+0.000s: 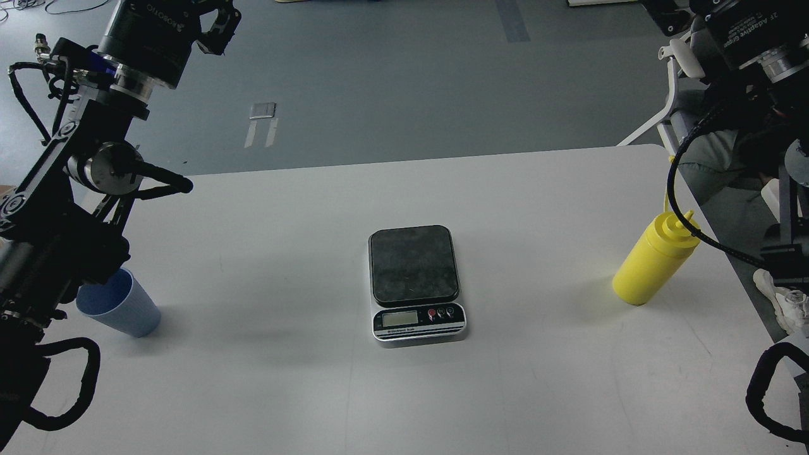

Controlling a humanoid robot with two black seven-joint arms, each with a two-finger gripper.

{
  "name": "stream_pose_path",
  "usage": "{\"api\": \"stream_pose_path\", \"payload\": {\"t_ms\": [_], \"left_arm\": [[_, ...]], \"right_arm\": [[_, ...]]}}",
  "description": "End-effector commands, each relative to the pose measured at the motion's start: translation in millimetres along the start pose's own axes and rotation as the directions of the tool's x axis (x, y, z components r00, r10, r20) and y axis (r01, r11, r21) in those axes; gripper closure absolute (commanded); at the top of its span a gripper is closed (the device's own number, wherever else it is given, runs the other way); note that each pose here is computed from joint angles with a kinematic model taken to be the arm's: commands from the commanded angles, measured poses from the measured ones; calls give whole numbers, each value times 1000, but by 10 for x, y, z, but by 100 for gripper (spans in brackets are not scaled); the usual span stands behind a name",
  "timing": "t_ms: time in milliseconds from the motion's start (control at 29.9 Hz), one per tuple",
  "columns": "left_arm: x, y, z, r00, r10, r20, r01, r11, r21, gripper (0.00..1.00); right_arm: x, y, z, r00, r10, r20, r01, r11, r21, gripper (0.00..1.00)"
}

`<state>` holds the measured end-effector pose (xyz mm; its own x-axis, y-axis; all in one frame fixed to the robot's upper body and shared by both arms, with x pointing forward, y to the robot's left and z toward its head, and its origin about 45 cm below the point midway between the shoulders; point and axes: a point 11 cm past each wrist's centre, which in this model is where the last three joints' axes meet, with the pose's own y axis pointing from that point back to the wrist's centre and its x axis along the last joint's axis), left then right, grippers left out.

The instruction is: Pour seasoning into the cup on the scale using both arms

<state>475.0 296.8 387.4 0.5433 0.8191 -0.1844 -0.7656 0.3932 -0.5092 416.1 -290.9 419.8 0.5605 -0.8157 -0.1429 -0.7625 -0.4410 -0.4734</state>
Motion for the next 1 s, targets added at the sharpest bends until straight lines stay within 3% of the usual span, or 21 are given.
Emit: {"api": "stream_pose_path", "payload": {"t_ms": [0, 969], "left_arm": [[6, 5, 6, 1000, 2, -1, -2, 1000, -2, 2], [-166, -175, -49, 999, -32, -27, 32, 999, -5, 2]], "right_arm": [[-4, 0, 11, 1000, 0, -3, 0, 1000, -3, 1], [9, 21, 10, 1000, 4, -3, -4, 1000, -5, 1]]}}
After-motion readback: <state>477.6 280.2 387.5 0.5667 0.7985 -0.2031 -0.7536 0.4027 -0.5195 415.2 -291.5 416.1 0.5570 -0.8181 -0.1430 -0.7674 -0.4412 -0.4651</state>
